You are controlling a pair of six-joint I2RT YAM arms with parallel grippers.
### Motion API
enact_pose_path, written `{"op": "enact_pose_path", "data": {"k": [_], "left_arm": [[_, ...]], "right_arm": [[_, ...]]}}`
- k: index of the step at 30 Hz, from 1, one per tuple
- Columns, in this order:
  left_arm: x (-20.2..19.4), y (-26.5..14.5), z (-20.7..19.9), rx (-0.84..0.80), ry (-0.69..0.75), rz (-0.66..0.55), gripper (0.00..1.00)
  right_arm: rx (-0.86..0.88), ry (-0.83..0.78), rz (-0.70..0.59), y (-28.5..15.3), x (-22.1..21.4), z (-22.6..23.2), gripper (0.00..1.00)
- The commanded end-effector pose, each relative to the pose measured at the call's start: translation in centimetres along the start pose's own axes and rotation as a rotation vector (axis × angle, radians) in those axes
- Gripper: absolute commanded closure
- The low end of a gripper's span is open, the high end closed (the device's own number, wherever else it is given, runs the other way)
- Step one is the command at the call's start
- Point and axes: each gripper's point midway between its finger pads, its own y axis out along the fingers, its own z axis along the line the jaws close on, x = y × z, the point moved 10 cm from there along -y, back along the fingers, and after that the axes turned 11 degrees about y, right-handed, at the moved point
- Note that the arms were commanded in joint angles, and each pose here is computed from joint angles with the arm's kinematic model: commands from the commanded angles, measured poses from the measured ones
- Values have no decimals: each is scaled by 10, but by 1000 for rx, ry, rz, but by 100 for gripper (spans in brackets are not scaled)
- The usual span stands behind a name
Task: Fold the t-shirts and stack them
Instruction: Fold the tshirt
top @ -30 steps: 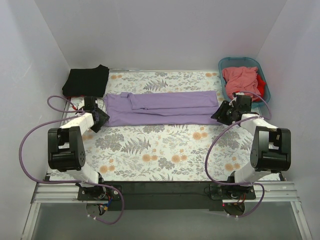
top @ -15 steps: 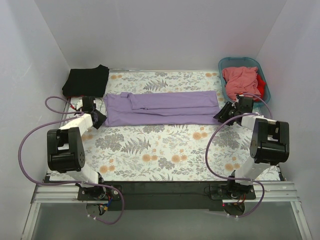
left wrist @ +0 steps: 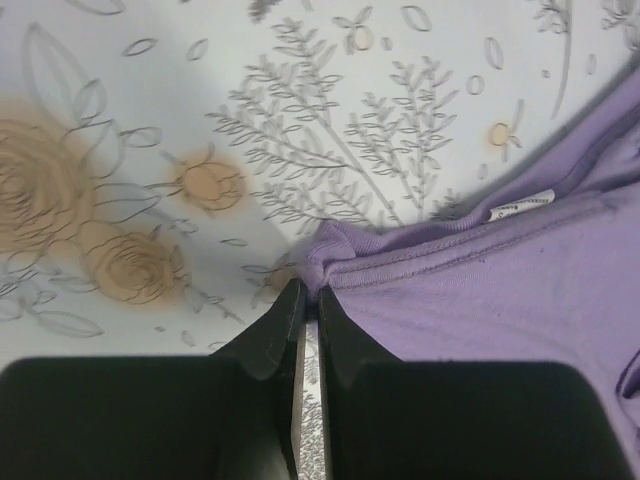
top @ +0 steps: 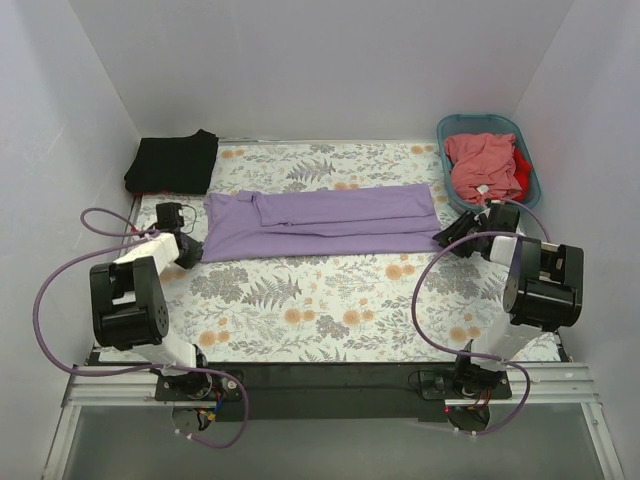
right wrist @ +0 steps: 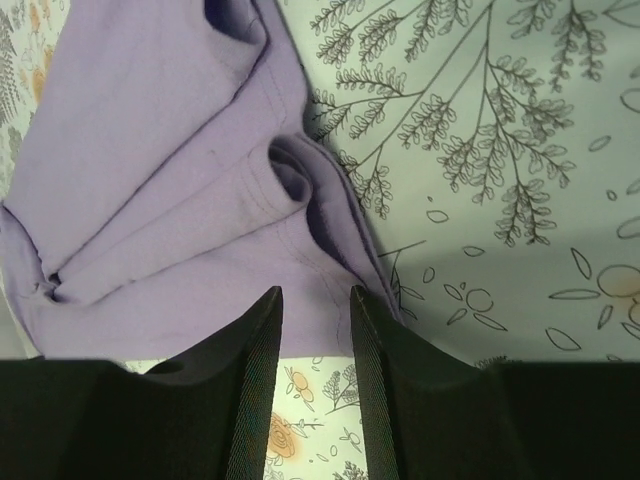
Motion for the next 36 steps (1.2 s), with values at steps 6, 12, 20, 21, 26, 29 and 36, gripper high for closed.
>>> {"op": "enact_pose_path", "data": {"k": [6,12,20,21,26,29,36], "left_arm": [[-29,-30,56,215,-25,5,100],[-7,-48,48,195,-42,-98,81],[5,-75,23,61,42,-165,50],[7,-81,18,42,52,-182,50],[-17,-109,-30,-153,291,-215,50],[-53,-122,-62,-297,467,-182,50],[-118,-125,-120,-525,694,-70,52]], "right_arm": [[-220,49,51,-36,-39,-35,59],[-164,-65,-35,-60,-27,-9,58],[-86,-440,-7,-47,-54,57,58],[-110,-470,-3,-42,-58,61,58],[-53,-609,62,-24,-89,105,65],[-12,-676,132,-10,-122,129,65],[108,-766,293,17,-182,163,66]]}}
